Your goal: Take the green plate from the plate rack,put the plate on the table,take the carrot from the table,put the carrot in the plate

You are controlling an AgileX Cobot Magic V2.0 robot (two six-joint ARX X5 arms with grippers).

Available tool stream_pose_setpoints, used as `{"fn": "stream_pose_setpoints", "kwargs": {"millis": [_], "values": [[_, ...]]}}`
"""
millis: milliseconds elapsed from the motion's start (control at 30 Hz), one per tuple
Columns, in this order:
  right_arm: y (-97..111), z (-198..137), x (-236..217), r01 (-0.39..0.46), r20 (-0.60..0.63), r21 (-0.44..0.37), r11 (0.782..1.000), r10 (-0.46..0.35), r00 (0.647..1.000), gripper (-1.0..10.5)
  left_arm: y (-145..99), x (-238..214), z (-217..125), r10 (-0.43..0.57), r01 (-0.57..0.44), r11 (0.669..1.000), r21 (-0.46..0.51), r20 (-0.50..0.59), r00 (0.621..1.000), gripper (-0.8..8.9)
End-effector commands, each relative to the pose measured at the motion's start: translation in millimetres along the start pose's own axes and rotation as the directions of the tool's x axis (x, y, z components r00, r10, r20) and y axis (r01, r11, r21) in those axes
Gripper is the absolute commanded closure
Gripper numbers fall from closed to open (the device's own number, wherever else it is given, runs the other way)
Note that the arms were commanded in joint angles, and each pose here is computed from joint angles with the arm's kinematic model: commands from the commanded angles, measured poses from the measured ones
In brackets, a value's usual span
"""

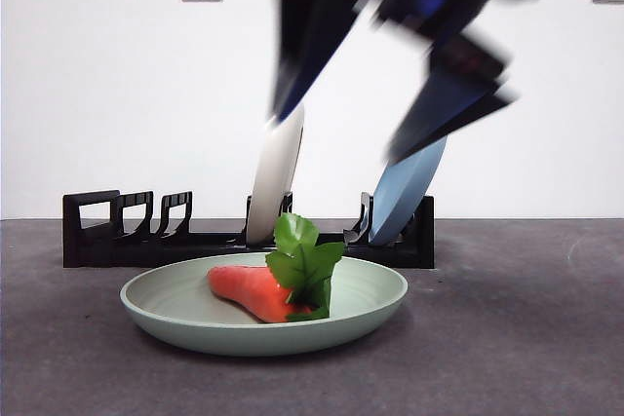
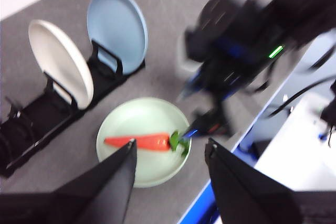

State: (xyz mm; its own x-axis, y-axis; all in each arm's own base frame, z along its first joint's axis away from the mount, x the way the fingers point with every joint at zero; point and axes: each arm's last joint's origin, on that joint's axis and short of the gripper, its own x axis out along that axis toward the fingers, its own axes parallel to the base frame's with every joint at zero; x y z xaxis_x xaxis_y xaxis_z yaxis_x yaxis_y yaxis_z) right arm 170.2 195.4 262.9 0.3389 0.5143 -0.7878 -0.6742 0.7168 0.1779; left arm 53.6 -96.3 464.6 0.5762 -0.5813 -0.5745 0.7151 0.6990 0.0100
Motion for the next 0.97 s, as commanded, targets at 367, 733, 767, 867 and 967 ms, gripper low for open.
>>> {"fn": "stream_pose_setpoints", "kwargs": {"millis": [367, 733, 767, 867, 967], "values": [[2, -57, -115, -0.052, 0.028, 0.012, 0.999, 0.051, 0.998, 4.3, -2, 1, -8, -0.074, 0.077, 0.997, 0.025, -0.11, 0.991, 5.93], [1, -69, -132, -0.06, 0.066, 0.021, 0.998, 0.059, 0.996, 9.5, -4, 5, -7, -0.081, 0.085, 0.996, 0.026, -0.125, 0.989, 8.21], [1, -70, -132, -0.059, 0.063, 0.021, 0.998, 0.058, 0.996, 9.5, -4, 5, -7, -0.081, 0.085, 0.996, 0.026, -0.125, 0.989, 8.21], [1, -69, -132, -0.057, 0.065, 0.022, 0.998, 0.055, 0.996, 9.5, -4, 5, -7, -0.081, 0.085, 0.996, 0.026, -0.125, 0.989, 8.2], [1, -70, -132, -0.056, 0.065, 0.021, 0.998, 0.055, 0.996, 9.5, -4, 5, -7, -0.079, 0.083, 0.996, 0.026, -0.124, 0.989, 8.17]]}}
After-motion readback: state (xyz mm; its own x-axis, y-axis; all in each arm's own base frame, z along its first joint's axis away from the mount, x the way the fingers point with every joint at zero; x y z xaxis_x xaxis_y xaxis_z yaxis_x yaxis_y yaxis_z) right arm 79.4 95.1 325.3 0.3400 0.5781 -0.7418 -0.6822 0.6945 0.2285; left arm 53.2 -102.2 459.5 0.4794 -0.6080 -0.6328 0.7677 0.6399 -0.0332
